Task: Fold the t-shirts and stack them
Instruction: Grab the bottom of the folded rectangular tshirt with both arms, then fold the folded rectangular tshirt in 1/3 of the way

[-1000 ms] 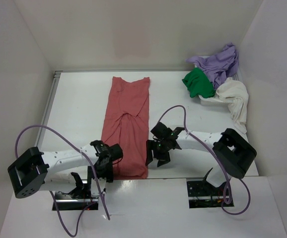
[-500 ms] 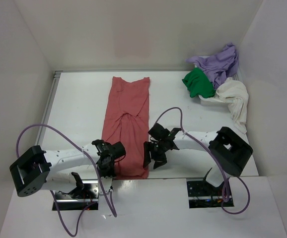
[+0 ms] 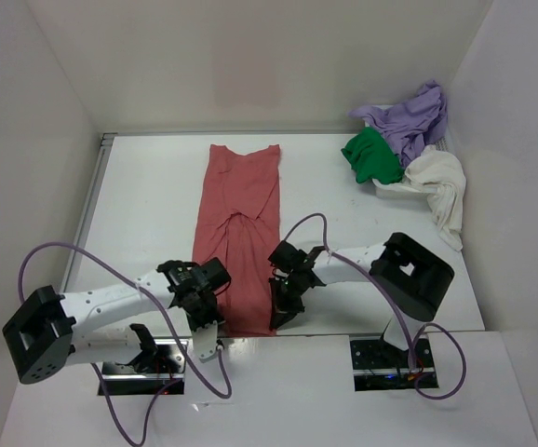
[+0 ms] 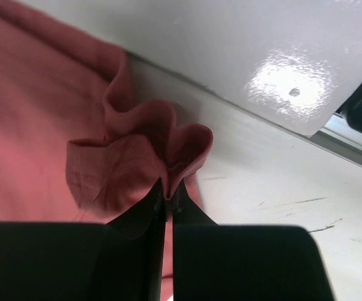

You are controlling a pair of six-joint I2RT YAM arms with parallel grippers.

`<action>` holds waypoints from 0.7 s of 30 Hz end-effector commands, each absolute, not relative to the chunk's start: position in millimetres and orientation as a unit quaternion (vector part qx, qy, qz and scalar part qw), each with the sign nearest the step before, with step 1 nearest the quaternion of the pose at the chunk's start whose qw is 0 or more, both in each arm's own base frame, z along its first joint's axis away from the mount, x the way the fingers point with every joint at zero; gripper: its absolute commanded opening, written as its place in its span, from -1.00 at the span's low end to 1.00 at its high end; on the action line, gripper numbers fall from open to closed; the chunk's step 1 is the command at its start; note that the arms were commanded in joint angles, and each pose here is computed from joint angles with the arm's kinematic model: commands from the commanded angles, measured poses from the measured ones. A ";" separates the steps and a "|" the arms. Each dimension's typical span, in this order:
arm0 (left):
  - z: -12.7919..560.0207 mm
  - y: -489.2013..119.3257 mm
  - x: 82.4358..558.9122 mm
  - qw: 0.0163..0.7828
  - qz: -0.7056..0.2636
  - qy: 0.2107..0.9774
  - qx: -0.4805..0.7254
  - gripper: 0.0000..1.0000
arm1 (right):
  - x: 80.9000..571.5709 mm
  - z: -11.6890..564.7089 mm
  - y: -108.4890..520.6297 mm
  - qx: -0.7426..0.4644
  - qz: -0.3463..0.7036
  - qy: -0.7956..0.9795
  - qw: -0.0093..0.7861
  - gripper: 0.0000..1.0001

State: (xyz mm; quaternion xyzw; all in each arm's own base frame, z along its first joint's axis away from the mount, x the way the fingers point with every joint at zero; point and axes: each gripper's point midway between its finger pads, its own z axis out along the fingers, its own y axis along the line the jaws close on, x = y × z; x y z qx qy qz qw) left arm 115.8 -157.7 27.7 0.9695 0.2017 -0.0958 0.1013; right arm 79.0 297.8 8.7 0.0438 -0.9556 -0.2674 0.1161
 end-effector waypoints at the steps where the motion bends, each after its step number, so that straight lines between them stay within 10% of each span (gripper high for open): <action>1: 35.1 -159.9 111.3 0.125 -0.111 0.229 0.959 -0.99 | 81.1 1.1 290.5 0.056 -0.240 -0.964 0.099 -1.00; 21: 151.5 -135.7 357.8 0.395 0.005 0.542 0.742 -1.00 | 300.5 111.9 281.6 0.071 -0.310 -0.946 -0.061 -1.00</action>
